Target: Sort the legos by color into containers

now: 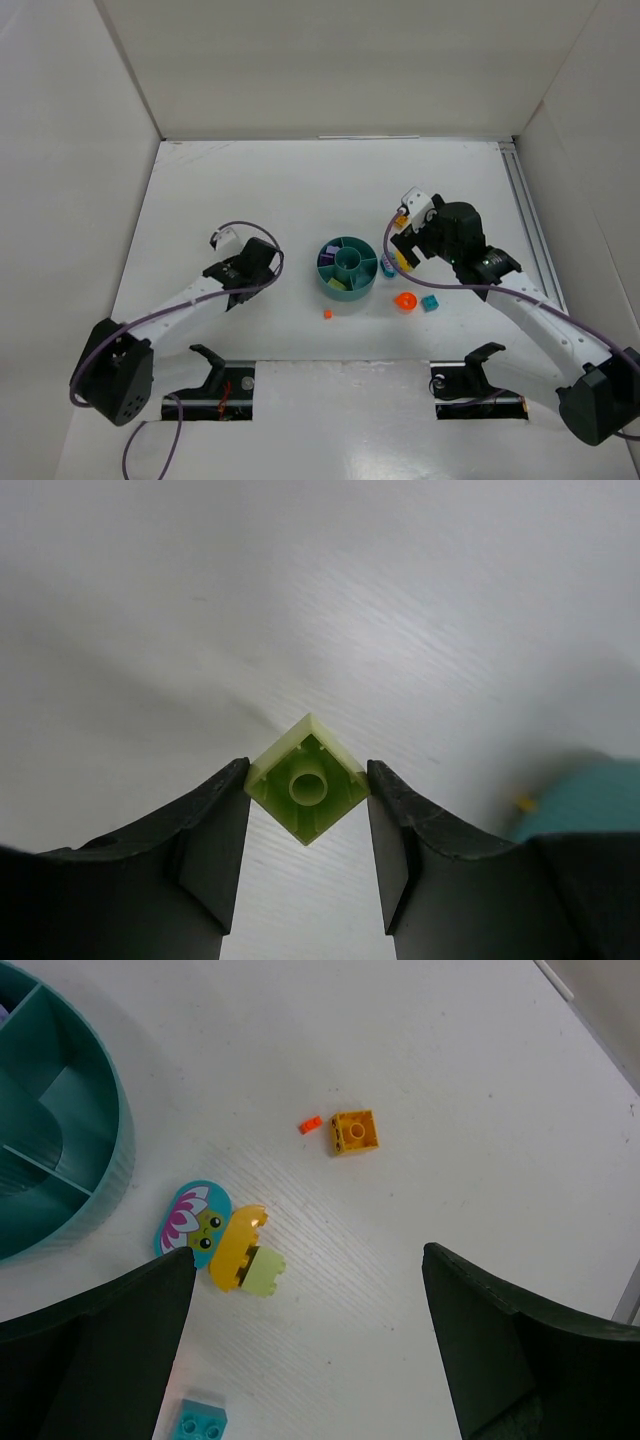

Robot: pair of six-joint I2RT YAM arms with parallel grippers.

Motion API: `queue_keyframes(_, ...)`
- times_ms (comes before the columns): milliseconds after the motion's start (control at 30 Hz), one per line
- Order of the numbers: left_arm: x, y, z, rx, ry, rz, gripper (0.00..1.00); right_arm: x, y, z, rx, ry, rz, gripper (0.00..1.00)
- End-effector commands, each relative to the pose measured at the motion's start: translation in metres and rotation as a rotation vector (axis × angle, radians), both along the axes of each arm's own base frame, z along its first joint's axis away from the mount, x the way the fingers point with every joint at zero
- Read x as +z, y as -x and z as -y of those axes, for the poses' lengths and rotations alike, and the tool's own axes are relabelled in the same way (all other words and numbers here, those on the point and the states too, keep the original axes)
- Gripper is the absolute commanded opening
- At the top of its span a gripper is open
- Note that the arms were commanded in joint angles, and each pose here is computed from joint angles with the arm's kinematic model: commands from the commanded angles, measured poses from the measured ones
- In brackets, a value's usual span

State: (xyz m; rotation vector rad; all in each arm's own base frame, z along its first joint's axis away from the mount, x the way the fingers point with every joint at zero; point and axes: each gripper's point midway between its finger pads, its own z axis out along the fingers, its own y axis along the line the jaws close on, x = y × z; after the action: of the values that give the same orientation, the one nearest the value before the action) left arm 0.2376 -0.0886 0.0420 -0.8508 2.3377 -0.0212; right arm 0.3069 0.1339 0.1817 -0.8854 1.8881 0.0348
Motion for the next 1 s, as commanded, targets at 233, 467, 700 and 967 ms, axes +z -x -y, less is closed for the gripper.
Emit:
queue_keyframes(233,0.150,-0.008,0.140,-0.596,0.357,0.577,0.34,0.021,-0.001,0.006,-0.025,-0.046,0.079,1.00)
queue_keyframes(467,0.155,0.009,0.196,-0.839,0.322,0.616,0.37,0.025,0.003,0.017,-0.053,-0.046,0.092,1.00)
queue_keyframes(700,0.148,0.012,0.224,-0.887,0.233,0.578,0.37,0.028,0.007,0.028,-0.088,-0.037,0.095,1.00)
queue_keyframes(967,0.134,0.015,0.226,-0.886,0.142,0.542,0.40,0.026,0.008,0.032,-0.093,-0.029,0.098,1.00)
